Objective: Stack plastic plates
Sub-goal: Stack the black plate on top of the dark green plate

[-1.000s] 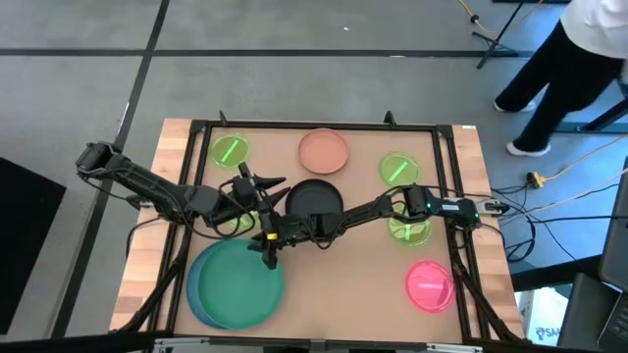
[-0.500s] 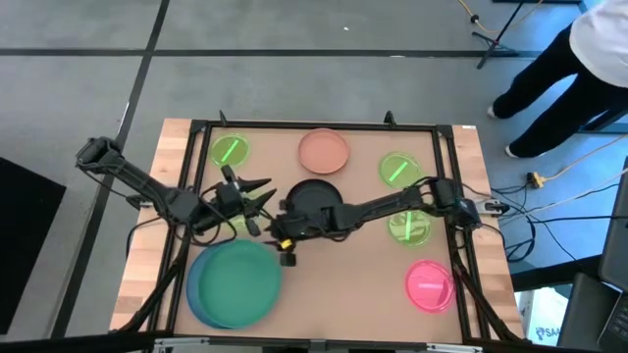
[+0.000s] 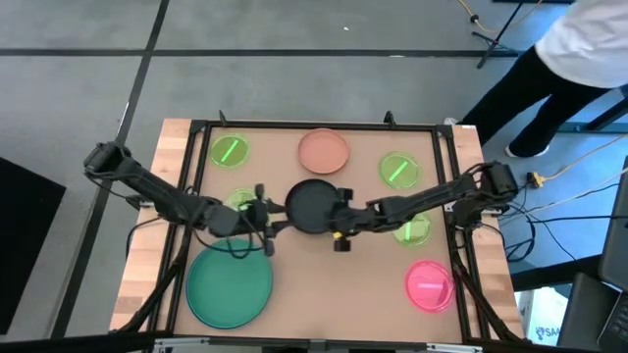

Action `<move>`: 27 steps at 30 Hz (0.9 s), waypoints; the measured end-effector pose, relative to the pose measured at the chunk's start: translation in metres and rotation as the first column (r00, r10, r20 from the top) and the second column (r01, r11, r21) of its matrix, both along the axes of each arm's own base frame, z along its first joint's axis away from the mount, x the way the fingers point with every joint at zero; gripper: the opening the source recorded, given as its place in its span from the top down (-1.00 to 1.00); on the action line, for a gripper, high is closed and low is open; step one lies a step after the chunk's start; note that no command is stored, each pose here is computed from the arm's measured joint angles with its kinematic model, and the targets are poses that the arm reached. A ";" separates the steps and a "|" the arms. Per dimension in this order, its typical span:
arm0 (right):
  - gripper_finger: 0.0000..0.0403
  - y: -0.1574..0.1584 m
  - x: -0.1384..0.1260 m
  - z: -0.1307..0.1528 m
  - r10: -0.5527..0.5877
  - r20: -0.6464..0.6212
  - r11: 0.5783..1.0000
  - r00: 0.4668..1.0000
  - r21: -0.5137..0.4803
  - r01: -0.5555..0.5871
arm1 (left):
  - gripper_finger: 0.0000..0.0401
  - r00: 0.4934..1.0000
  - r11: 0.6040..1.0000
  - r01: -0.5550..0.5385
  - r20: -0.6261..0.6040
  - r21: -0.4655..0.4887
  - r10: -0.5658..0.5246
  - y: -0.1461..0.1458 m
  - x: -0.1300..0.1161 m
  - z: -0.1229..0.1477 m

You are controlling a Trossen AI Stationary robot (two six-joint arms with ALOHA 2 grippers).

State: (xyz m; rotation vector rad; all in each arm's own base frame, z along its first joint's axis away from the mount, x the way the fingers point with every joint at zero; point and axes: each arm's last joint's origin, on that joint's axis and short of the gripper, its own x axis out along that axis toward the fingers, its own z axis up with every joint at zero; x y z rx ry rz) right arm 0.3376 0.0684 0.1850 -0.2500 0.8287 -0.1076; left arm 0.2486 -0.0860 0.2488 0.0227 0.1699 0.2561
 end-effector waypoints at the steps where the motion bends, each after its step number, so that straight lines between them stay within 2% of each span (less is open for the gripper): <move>1: 0.21 -0.001 -0.004 -0.004 -0.013 -0.020 1.000 1.000 -0.024 0.012 | 0.38 1.000 1.000 0.021 -0.012 -0.001 -0.021 0.001 0.005 -0.006; 4: 0.21 -0.002 -0.007 -0.009 -0.022 -0.027 0.999 0.999 -0.049 0.021 | 0.38 0.996 0.996 0.086 0.039 -0.011 -0.085 0.001 0.015 -0.008; 8: 0.21 -0.002 -0.007 -0.008 -0.027 -0.017 0.998 0.999 -0.051 0.026 | 0.38 0.994 0.996 0.091 0.056 -0.013 -0.090 0.002 0.017 -0.008; 10: 0.21 -0.001 -0.005 -0.006 -0.028 0.010 0.998 1.000 -0.048 0.028 | 0.38 0.994 0.996 0.093 0.061 -0.015 -0.091 0.002 0.017 -0.007; 12: 0.21 -0.001 -0.001 -0.003 -0.036 0.057 0.998 0.998 -0.043 0.038 | 0.38 0.988 0.989 0.142 0.063 -0.038 -0.139 0.000 0.017 -0.007; 14: 0.21 -0.005 0.006 0.006 -0.060 0.122 0.996 0.991 -0.066 0.068 | 0.38 0.960 0.958 0.275 0.077 -0.076 -0.269 -0.002 0.018 -0.007; 17: 0.21 -0.017 0.015 0.019 -0.106 0.175 0.987 0.979 -0.102 0.125 | 0.38 0.874 0.869 0.483 0.119 -0.106 -0.471 -0.008 0.018 -0.003; 20: 0.21 -0.032 0.022 0.030 -0.159 0.192 0.976 0.968 -0.120 0.184 | 0.38 0.799 0.793 0.600 0.119 -0.106 -0.589 -0.015 0.015 -0.003; 22: 0.21 -0.038 0.018 0.035 -0.168 0.154 0.971 0.974 -0.147 0.191 | 0.38 0.784 0.775 0.620 0.083 -0.119 -0.615 -0.019 0.013 -0.006; 27: 0.21 -0.041 0.003 0.053 -0.187 0.126 0.963 0.974 -0.171 0.207 | 0.38 0.824 0.819 0.560 -0.013 -0.125 -0.566 -0.021 0.010 -0.015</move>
